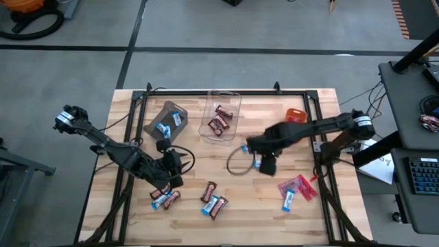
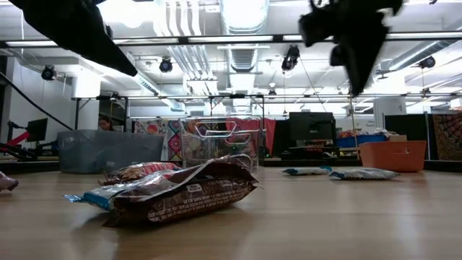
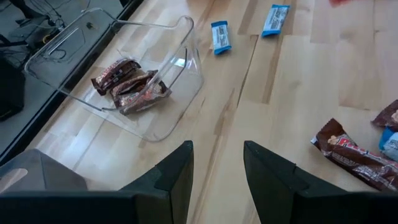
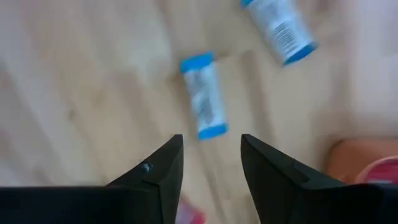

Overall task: Sort candy
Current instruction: Put the red candy into the orange bin

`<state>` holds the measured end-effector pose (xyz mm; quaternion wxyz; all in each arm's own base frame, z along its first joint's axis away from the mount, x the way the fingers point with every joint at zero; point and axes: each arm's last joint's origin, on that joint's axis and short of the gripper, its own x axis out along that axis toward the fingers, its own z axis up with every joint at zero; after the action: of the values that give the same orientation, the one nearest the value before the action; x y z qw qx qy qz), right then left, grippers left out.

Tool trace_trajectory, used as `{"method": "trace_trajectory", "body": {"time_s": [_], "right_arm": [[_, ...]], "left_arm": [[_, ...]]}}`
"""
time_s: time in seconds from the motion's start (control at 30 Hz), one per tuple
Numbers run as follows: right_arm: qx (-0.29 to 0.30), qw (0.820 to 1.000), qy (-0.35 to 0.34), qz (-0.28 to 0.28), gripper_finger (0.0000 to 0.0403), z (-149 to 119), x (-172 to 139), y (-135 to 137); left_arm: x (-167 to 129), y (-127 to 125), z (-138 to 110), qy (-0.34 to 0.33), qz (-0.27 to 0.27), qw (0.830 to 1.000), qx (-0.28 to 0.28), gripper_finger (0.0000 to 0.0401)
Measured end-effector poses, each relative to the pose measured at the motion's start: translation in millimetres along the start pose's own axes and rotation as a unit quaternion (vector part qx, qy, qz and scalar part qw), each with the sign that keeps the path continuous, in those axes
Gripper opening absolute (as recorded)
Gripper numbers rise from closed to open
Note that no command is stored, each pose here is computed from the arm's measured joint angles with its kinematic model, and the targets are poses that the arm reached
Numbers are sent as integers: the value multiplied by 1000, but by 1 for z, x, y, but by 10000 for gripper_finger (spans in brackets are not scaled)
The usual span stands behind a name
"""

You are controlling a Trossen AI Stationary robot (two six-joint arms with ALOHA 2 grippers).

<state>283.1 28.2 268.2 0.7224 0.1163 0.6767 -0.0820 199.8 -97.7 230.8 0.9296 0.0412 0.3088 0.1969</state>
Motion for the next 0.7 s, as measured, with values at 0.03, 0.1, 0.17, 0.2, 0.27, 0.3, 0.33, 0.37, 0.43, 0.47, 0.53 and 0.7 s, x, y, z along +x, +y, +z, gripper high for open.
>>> {"method": "trace_trajectory", "body": {"time_s": [0.03,0.1,0.17,0.2,0.27,0.3,0.33,0.37,0.43,0.47,0.53,0.7], "right_arm": [[-13,1000,11,5,152,-5,3,6],[-54,998,32,8,153,-16,11,18],[-85,995,50,5,153,-29,19,32],[-96,994,57,1,153,-34,23,37],[-103,992,74,-7,153,-46,32,47],[-104,991,81,-12,153,-52,35,52],[-103,991,87,-17,153,-58,39,56],[-102,990,93,-23,153,-64,42,59],[-104,988,106,-34,153,-77,49,66],[-105,987,112,-39,153,-83,52,69],[-111,985,125,-51,153,-95,60,73],[-128,976,153,-83,153,-124,78,77]], "left_arm": [[0,0,0,0,1,1000,0,125],[0,0,0,-1,2,1000,0,125],[0,0,0,-1,2,1000,0,125],[0,0,0,-1,2,1000,1,125],[0,0,0,-1,2,1000,3,125],[0,0,0,-1,3,1000,3,125],[0,0,0,-1,3,1000,5,125],[0,0,0,-1,3,1000,5,125],[0,0,0,-1,3,1000,6,125],[0,0,0,-1,3,1000,6,125],[0,0,0,-2,3,1000,5,125],[0,0,0,-3,3,1000,4,125]]}}
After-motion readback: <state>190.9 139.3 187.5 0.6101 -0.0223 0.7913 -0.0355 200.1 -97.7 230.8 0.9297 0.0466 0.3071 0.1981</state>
